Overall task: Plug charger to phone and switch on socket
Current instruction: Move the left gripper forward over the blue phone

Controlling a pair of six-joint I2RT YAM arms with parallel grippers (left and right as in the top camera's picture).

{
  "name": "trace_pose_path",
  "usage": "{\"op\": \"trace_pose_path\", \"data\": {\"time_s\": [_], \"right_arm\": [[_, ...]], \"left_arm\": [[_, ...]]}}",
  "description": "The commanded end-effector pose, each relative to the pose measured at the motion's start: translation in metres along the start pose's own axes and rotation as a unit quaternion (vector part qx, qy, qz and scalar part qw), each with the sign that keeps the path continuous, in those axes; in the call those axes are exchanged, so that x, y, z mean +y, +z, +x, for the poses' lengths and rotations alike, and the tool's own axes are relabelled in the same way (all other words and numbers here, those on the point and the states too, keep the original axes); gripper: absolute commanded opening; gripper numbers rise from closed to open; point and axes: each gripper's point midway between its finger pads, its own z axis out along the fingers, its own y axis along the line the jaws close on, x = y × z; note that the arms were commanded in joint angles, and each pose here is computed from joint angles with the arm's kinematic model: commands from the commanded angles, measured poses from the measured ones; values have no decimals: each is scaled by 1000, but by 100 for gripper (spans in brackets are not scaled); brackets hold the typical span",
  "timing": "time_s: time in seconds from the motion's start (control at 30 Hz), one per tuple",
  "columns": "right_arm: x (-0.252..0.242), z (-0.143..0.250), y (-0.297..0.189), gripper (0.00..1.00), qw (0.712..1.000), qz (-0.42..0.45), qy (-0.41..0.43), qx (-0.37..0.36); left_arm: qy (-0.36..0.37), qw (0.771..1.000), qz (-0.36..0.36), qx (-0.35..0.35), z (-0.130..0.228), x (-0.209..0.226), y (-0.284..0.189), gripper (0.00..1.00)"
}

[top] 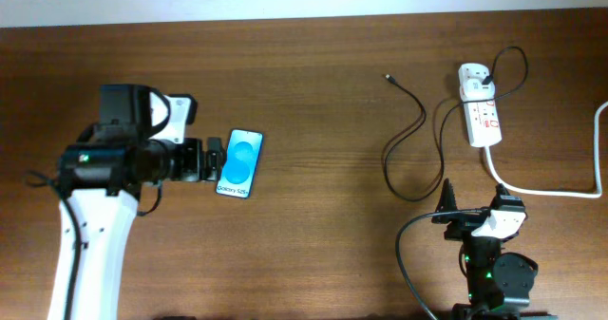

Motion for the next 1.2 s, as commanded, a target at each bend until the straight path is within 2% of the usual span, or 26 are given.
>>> {"op": "trace_pose_path", "data": {"time_s": [0.0,0.2,0.43,0.57,0.8,0.9,1.17], "right_arm": [[3,2,0,98,1000,-9,-2,2],[3,2,0,98,1000,-9,-2,2],[3,2,0,98,1000,-9,-2,2],[3,2,0,98,1000,-9,-2,2],[3,2,0,98,1000,-9,-2,2],[3,2,0,98,1000,-9,-2,2],[3,2,0,98,1000,-9,-2,2]], "left_arm": [[43,997,-38,51,11,2,26,99],[71,991,-27,112,21,-12,78,99],[65,983,-40,165,28,4,139,99],[44,980,-86,173,28,23,165,99],[41,973,-86,209,44,30,193,99],[64,973,-23,220,50,13,207,99],[64,969,-30,238,61,19,226,99]]}}
